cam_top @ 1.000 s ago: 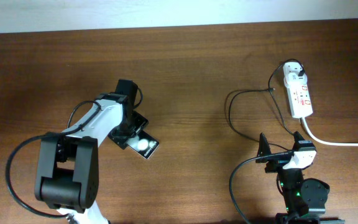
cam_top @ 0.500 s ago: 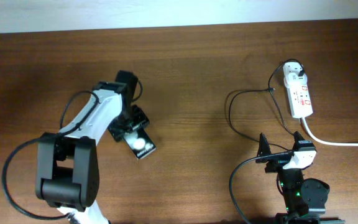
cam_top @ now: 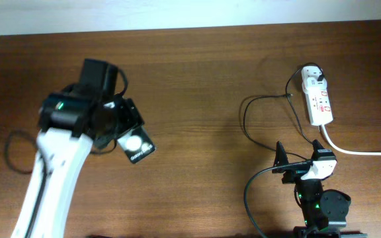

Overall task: Plug charger to phone and switch on socket
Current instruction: 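Lift the phone with the left gripper and turn it upright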

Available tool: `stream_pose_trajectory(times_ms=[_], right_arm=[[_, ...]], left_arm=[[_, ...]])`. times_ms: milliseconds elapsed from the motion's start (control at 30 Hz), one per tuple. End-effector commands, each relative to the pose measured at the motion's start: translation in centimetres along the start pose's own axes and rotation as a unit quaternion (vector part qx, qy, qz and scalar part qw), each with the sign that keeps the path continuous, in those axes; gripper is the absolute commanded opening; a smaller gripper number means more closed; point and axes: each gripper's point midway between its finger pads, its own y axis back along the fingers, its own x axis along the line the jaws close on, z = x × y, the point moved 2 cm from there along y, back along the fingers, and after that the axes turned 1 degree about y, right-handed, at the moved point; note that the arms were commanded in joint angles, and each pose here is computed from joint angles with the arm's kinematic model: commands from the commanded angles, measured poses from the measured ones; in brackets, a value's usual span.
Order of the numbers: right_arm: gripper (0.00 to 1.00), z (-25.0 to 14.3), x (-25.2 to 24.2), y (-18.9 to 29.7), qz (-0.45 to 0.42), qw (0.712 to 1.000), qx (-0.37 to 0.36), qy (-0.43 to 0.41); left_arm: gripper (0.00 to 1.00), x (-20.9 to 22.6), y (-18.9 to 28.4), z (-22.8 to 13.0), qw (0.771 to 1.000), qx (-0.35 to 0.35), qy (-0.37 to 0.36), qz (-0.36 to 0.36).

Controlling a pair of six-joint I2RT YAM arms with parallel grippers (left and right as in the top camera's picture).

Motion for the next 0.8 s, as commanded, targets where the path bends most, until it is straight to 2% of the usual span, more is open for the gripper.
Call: stream_pose_trajectory(times_ms=[0, 133, 300, 433, 600, 767], right_arm=[[0.99, -0.3, 0.0, 0.0, 0.000, 1.000, 0.003, -0.002], [0.99, -0.3, 0.0, 0.0, 0.000, 1.000, 0.003, -0.002], [0.99, -0.3, 0.0, 0.0, 0.000, 1.000, 0.003, -0.002], [0.99, -0.3, 0.0, 0.0, 0.000, 1.000, 0.003, -0.002], [0.99, -0.3, 0.0, 0.0, 0.000, 1.000, 0.003, -0.002], [0.99, -0.3, 0.0, 0.0, 0.000, 1.000, 0.003, -0.002]], left_arm=[[0.65, 1.1, 5.0, -1.6, 0.998, -0.044, -0.011, -0.038], [0.62, 3.1, 7.2, -4.3, 0.998, -0.042, -0.005, -0.042], [0.60, 4.9, 4.7, -6.5, 0.999, -0.011, 0.038, -0.026], [0.61, 2.1, -1.0, -7.5, 0.992, 0.053, 0.056, -0.103], [0.62, -0.2, -5.9, -6.9, 0.983, 0.110, 0.082, -0.123], [0.62, -4.1, -10.2, -7.0, 0.957, 0.212, 0.088, -0.179]])
